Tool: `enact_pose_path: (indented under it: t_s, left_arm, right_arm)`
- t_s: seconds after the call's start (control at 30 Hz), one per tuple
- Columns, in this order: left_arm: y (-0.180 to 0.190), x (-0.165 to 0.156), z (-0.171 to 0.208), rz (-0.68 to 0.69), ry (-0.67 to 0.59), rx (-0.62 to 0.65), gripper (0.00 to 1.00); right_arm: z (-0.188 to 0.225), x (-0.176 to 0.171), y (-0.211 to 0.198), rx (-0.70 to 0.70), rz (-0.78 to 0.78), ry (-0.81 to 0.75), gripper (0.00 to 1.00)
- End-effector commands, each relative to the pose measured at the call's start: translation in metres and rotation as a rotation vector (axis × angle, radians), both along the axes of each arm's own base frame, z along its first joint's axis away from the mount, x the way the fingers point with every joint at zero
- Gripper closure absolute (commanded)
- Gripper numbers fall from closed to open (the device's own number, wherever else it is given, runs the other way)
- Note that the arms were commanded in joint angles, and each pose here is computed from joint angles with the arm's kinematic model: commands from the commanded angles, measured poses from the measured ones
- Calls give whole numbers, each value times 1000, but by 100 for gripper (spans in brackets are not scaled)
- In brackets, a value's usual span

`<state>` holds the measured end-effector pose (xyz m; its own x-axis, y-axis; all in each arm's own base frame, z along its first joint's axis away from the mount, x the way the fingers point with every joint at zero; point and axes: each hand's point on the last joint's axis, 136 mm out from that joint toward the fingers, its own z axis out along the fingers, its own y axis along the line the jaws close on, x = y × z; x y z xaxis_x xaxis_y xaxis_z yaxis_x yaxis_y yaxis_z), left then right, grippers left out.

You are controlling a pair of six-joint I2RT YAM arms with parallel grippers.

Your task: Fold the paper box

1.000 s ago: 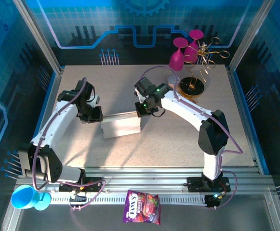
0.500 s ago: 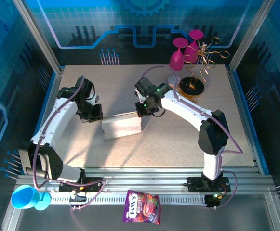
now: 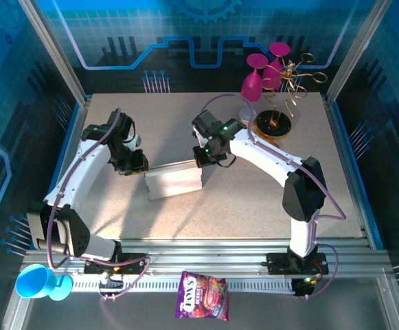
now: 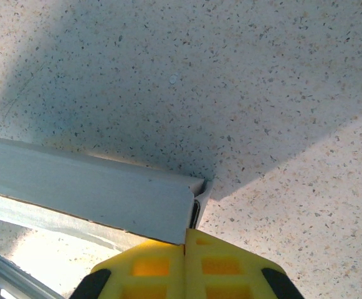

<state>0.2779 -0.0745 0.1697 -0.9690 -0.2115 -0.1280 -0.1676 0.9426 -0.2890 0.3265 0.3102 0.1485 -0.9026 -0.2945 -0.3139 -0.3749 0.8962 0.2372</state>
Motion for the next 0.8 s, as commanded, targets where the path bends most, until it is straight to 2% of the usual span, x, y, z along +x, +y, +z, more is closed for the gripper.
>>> enact_pose_path:
  t_s: [0.0, 0.17, 0.4, 0.53, 0.77]
  left_arm:
    - [-1, 1, -5, -28, 4, 10, 77]
    - [-1, 3, -7, -40, -2, 17, 79]
    - [2, -4, -11, -67, 6, 55, 74]
    - [4, -7, -6, -88, -35, 64, 68]
    - [-3, -15, -12, -161, -45, 31, 67]
  right_arm:
    - [5, -6, 1, -1, 20, 20, 100]
    - [6, -6, 1, -1, 23, 25, 100]
    - [4, -6, 0, 1, 20, 37, 100]
    - [3, -5, 1, 5, 20, 45, 100]
    - [2, -4, 2, 12, 29, 64, 100]
